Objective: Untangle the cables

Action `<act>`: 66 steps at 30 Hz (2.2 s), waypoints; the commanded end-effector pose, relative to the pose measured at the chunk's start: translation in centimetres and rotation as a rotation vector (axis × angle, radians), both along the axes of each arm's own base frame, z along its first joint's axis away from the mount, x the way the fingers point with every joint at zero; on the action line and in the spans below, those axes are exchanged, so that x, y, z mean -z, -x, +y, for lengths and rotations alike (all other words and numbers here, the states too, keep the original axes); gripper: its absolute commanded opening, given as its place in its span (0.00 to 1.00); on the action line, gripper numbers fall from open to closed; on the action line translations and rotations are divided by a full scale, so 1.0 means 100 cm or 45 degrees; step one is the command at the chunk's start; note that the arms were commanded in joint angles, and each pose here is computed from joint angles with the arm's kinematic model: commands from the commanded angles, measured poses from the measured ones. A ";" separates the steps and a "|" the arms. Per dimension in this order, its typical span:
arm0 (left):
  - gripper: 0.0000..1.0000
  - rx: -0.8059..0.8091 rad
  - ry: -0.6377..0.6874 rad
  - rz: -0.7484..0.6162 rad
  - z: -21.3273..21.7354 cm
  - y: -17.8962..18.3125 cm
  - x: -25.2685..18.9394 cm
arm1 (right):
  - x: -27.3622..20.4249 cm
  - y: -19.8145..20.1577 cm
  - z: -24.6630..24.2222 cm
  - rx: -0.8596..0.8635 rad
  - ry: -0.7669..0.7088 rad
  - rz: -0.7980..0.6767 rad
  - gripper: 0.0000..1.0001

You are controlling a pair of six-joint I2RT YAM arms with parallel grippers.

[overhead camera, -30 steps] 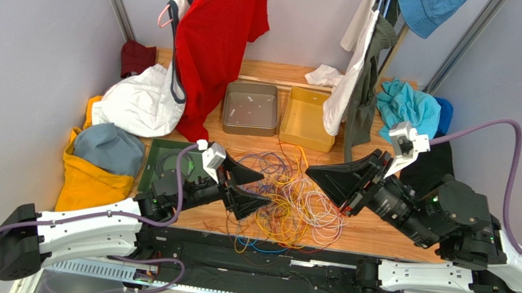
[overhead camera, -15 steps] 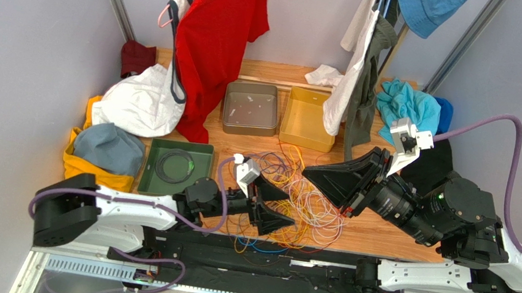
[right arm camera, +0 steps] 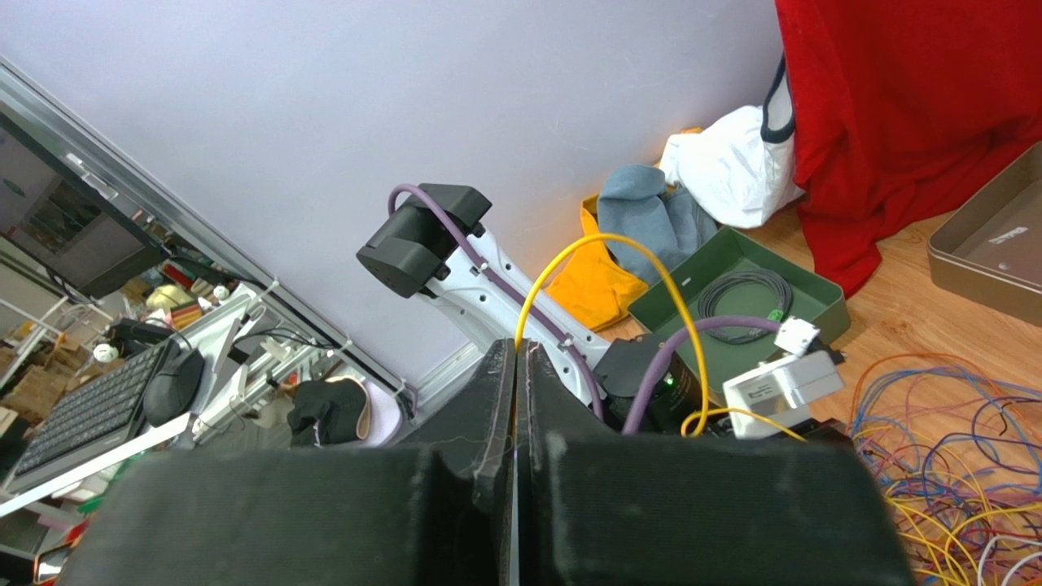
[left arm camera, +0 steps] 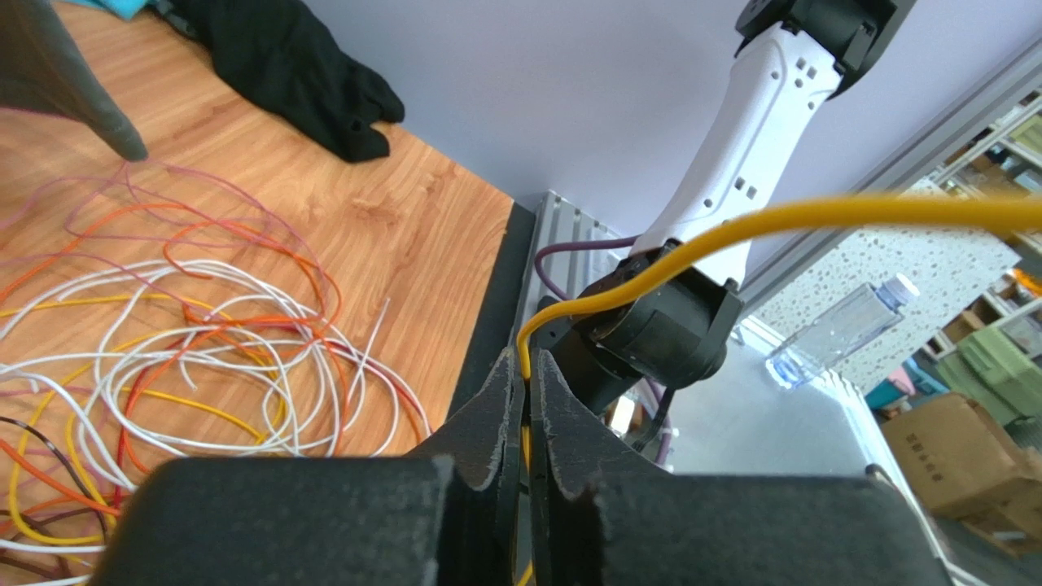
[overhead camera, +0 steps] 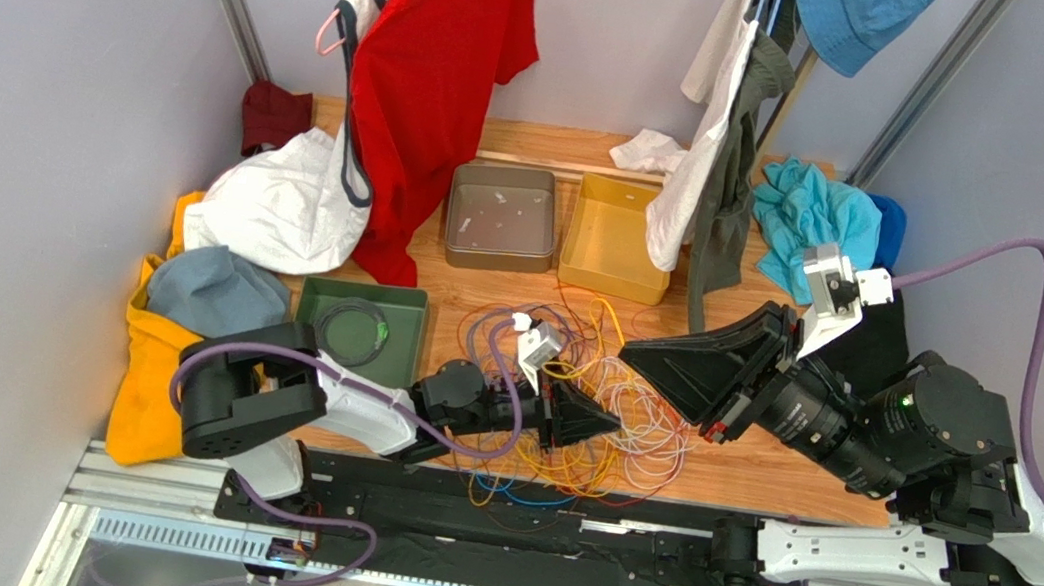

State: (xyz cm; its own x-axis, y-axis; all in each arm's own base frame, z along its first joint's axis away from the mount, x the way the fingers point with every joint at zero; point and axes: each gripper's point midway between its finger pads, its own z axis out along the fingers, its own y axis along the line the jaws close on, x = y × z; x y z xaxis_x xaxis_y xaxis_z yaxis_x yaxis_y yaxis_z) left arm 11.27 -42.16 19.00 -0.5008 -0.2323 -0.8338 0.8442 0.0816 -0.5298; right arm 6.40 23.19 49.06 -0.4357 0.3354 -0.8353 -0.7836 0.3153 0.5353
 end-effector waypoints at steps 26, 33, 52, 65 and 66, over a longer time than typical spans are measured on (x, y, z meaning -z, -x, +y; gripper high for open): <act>0.00 -0.795 -0.837 0.010 0.198 -0.048 -0.170 | 0.170 -0.043 -0.053 0.416 0.310 0.202 0.45; 0.00 -0.903 -1.154 0.033 0.210 -0.086 -0.183 | 0.204 -0.036 -0.039 0.369 0.376 0.250 0.44; 0.00 -0.555 -1.381 0.225 0.164 -0.106 -0.146 | 0.214 -0.031 -0.054 0.348 0.372 0.279 0.43; 0.00 -0.500 -0.690 0.267 0.146 -0.109 -0.243 | 0.217 -0.028 -0.057 0.328 0.345 0.312 0.41; 0.00 -0.561 -0.687 0.256 0.151 -0.117 -0.247 | 0.217 -0.028 -0.056 0.330 0.348 0.310 0.41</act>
